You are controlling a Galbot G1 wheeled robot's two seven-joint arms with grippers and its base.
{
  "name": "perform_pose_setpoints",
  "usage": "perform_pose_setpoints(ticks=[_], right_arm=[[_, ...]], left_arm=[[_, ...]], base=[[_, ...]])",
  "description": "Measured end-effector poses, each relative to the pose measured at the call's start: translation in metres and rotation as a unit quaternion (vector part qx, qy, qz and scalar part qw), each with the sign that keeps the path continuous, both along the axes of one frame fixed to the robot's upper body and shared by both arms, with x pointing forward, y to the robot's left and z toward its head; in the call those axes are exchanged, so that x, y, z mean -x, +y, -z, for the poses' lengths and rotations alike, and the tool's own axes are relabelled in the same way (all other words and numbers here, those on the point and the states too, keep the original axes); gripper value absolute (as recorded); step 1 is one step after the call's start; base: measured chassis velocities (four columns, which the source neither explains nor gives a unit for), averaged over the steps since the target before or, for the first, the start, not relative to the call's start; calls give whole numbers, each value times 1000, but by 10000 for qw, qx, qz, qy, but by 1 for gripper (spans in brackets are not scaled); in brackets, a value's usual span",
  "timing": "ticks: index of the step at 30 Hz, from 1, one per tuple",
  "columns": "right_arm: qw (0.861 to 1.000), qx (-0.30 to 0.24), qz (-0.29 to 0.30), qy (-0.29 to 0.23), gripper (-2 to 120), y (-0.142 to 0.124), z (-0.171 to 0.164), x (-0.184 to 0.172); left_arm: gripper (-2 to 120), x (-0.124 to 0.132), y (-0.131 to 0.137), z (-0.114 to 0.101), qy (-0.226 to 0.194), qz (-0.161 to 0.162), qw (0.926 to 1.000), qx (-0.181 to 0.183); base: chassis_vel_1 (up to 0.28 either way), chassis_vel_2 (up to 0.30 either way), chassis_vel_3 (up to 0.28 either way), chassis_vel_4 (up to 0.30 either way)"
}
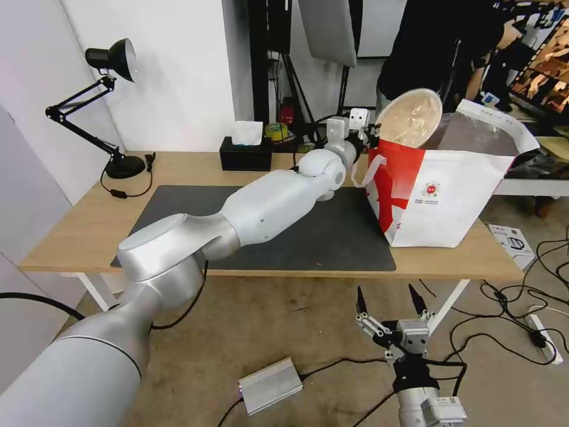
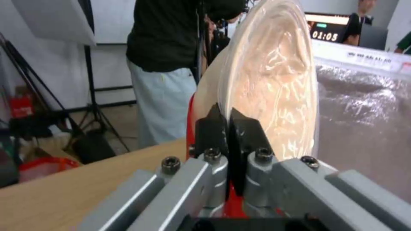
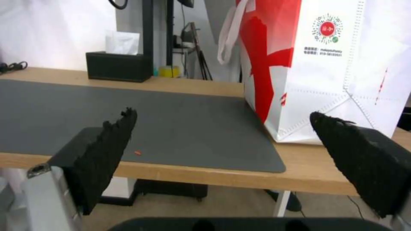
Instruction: Pick up the trash from the table and place it into the takeout bag.
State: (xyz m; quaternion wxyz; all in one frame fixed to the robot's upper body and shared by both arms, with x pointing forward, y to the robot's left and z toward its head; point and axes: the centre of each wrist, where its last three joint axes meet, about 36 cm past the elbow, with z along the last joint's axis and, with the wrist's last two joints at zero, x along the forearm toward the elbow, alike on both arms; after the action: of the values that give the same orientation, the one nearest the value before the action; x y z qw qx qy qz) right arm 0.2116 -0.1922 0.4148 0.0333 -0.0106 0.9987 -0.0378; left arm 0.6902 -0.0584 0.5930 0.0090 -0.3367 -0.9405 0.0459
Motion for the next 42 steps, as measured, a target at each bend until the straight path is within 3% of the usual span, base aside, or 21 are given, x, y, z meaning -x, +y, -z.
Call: perform_pose_setpoints(ticks=[8, 18, 22, 27, 29, 31, 42], right_arm=[[10000, 0, 0, 0, 100, 0, 0, 0], [10000, 1, 0, 0, 100, 0, 0, 0], [10000, 0, 0, 0, 100, 0, 0, 0], [10000, 0, 0, 0, 100, 0, 0, 0], [10000, 0, 0, 0, 100, 0, 0, 0], [10000, 0, 0, 0, 100, 0, 0, 0], [10000, 0, 0, 0, 100, 0, 0, 0]], left_arm=[[0, -3, 2, 3, -311, 23, 9989, -363], [0, 1, -2, 2, -730, 486, 9950, -487], [16, 2, -3, -2, -1007, 579, 9915, -579], [30, 7, -7, -6, -1092, 705, 9900, -542], [41, 9, -11, -10, -1183, 795, 9882, -554], [44, 10, -11, -10, -1221, 813, 9875, -571], [86, 14, -14, -18, -1405, 935, 9835, -649]], base=[[0, 0, 0, 0], [0, 0, 0, 0], [0, 0, 0, 0], [0, 0, 0, 0], [0, 0, 0, 0], [0, 0, 0, 0], [0, 0, 0, 0]])
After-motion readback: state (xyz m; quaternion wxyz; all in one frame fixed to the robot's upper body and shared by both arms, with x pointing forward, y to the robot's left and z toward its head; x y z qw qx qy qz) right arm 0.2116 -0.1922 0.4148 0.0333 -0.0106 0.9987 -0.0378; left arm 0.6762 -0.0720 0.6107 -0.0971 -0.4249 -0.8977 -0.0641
